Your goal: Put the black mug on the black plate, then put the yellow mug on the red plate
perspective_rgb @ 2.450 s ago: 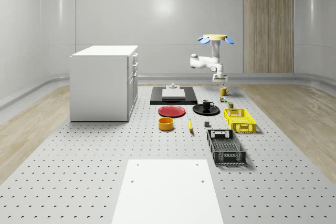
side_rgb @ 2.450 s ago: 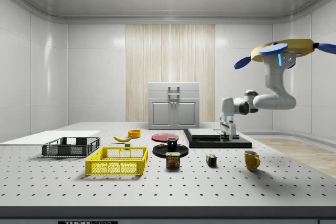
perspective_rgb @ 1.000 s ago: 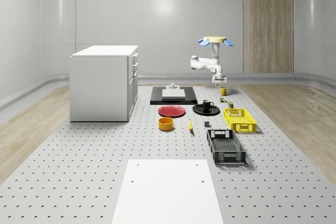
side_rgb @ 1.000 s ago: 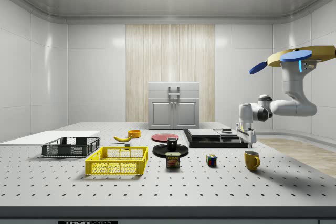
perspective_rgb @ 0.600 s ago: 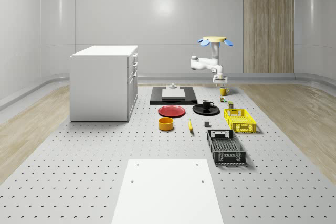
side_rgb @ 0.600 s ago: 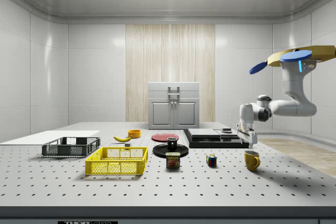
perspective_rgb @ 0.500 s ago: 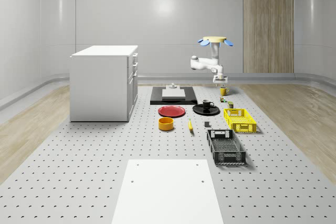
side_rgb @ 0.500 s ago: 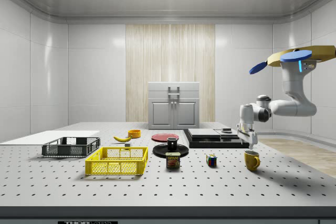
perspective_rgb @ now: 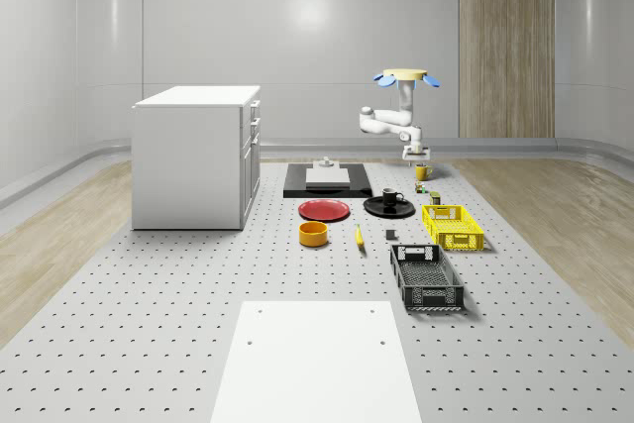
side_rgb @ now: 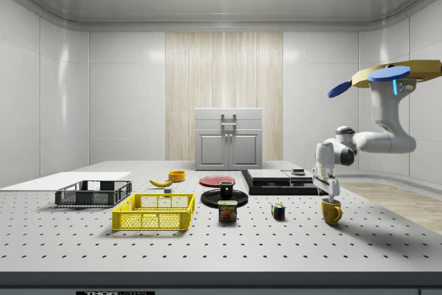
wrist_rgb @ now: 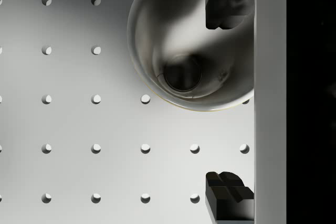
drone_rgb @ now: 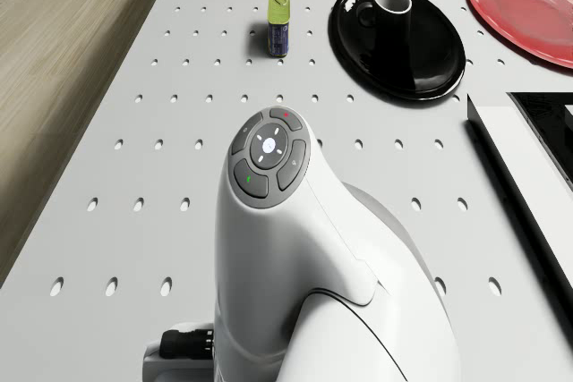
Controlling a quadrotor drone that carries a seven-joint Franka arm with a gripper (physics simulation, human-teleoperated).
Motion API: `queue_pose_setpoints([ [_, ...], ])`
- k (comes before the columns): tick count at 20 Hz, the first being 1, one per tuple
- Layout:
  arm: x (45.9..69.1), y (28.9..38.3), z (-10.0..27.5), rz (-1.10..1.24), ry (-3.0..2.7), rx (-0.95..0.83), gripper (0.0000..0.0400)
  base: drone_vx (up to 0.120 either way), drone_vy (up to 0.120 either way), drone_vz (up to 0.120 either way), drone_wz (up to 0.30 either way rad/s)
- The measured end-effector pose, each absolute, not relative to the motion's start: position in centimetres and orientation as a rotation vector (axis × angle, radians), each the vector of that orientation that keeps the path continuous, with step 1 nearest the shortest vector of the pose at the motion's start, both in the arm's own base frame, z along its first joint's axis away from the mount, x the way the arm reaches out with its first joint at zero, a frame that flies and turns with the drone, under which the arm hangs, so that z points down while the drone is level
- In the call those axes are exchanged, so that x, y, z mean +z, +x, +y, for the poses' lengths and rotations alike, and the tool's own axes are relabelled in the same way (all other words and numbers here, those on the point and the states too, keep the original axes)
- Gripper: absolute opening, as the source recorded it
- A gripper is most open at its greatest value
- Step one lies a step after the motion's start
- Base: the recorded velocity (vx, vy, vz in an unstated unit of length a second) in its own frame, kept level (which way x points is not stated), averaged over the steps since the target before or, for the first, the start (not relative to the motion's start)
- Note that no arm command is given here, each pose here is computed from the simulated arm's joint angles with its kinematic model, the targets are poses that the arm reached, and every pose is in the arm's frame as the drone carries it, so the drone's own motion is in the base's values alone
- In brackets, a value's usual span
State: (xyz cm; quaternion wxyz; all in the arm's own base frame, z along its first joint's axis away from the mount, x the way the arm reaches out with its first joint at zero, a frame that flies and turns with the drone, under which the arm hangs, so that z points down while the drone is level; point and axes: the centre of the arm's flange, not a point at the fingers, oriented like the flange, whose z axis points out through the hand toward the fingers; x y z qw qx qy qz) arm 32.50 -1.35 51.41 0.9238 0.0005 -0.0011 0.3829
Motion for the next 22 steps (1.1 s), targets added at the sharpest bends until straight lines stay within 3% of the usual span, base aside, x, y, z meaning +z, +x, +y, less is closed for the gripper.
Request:
queue_pose_setpoints([
  [7, 52.4, 31.70, -1.4, -0.002, 0.001, 0.786, 0.0400, 0.000, 0.000, 0.000, 0.000],
  [22, 54.1, 32.63, -1.3, -0.002, 0.001, 0.786, 0.0400, 0.000, 0.000, 0.000, 0.000],
])
